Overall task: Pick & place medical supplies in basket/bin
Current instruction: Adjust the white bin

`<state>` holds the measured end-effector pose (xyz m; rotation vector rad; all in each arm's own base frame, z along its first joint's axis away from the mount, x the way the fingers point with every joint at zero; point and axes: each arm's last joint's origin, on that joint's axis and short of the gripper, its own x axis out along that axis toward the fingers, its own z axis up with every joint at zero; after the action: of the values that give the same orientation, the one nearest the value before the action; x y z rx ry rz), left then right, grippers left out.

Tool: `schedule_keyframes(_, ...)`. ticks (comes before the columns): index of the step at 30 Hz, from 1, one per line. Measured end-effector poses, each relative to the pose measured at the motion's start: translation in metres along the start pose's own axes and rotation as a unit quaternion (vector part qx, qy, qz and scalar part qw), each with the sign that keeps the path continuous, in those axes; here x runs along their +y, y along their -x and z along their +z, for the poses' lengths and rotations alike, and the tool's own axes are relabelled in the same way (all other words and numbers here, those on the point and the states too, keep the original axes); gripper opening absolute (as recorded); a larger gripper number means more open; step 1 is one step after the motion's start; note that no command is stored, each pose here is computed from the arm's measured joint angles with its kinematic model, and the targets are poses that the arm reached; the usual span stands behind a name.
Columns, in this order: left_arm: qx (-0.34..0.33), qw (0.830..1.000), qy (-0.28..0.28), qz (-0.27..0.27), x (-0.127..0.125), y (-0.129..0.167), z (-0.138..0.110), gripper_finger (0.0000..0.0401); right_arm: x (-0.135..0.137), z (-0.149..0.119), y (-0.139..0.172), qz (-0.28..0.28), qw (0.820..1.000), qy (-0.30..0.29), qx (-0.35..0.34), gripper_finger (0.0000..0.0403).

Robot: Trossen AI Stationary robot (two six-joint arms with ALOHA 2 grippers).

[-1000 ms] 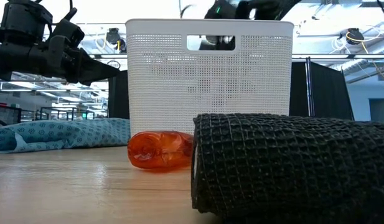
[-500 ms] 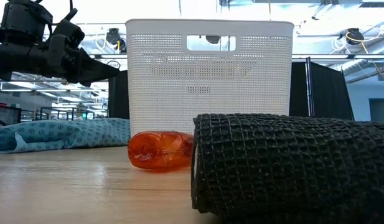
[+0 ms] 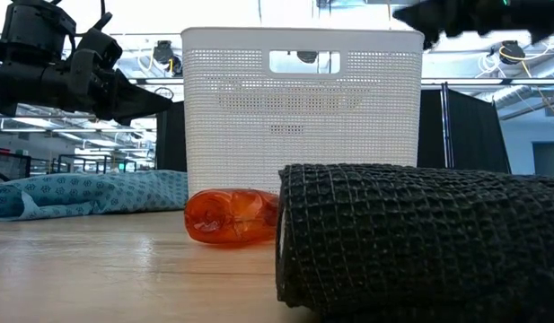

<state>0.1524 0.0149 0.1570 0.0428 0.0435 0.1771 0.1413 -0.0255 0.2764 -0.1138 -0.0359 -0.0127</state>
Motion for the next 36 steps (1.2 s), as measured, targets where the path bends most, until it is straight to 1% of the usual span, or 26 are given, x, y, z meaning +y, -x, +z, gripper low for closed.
schedule_keyframes(2, 0.000, 1.000, 0.000, 0.000, 0.000, 0.000, 0.000, 0.0042, 0.002, -0.016, 0.009, -0.034, 0.999, -0.013, -0.011, 0.0001)
schedule_keyframes(4, 0.000, 1.000, 0.000, 0.000, 0.000, 0.000, 0.000, 0.0042, 0.004, -0.034, 0.015, -0.048, 0.998, -0.024, -0.019, 0.0001)
schedule_keyframes(7, 0.000, 1.000, 0.005, 0.000, 0.000, 0.000, 0.000, 0.0042, 0.008, -0.058, 0.018, -0.036, 0.998, -0.040, -0.044, 0.0000)
schedule_keyframes(11, 0.001, 1.000, 0.019, -0.001, 0.000, 0.000, 0.000, 0.0042, 0.012, -0.081, 0.023, -0.033, 0.995, -0.035, -0.085, 0.0000)
schedule_keyframes(14, 0.001, 1.000, 0.024, 0.000, 0.000, 0.000, 0.000, 0.0042, 0.012, -0.076, 0.026, -0.037, 0.991, -0.020, -0.126, 0.0000)
schedule_keyframes(19, -0.004, 0.999, 0.036, 0.000, 0.000, 0.000, 0.001, 0.0042, 0.012, -0.084, 0.024, -0.034, 0.995, -0.012, -0.088, 0.0000)
schedule_keyframes(23, -0.032, 0.996, 0.084, -0.005, -0.001, -0.001, 0.009, 0.0042, 0.012, -0.083, 0.024, -0.035, 0.995, -0.006, -0.091, 0.0000)
schedule_keyframes(25, -0.029, 0.995, 0.096, -0.021, -0.007, -0.007, 0.019, 0.0042, 0.012, -0.083, 0.024, -0.035, 0.995, 0.001, -0.089, 0.0000)
schedule_keyframes(27, 0.001, 0.995, 0.091, -0.030, -0.018, -0.015, 0.034, 0.0042, 0.012, -0.083, 0.024, -0.036, 0.995, 0.005, -0.089, 0.0000)
schedule_keyframes(28, 0.022, 0.996, 0.085, -0.025, -0.025, -0.020, 0.044, 0.0042, 0.012, -0.083, 0.024, -0.036, 0.995, 0.008, -0.089, 0.0000)
schedule_keyframes(30, 0.064, 0.996, 0.070, 0.003, -0.043, -0.029, 0.069, 0.0042, 0.012, -0.083, 0.024, -0.036, 0.995, 0.010, -0.089, 0.0000)
schedule_keyframes(32, 0.093, 0.994, 0.057, 0.013, -0.065, -0.035, 0.098, 0.0042, 0.012, -0.082, 0.024, -0.037, 0.995, 0.012, -0.094, 0.0000)
schedule_keyframes(34, 0.104, 0.993, 0.044, 0.017, -0.092, -0.039, 0.127, 0.0042, 0.012, -0.081, 0.024, -0.038, 0.994, 0.014, -0.101, 0.0000)
schedule_keyframes(36, 0.116, 0.992, 0.029, 0.035, -0.121, -0.044, 0.149, 0.0042, 0.012, -0.080, 0.025, -0.038, 0.993, 0.015, -0.106, 0.0000)
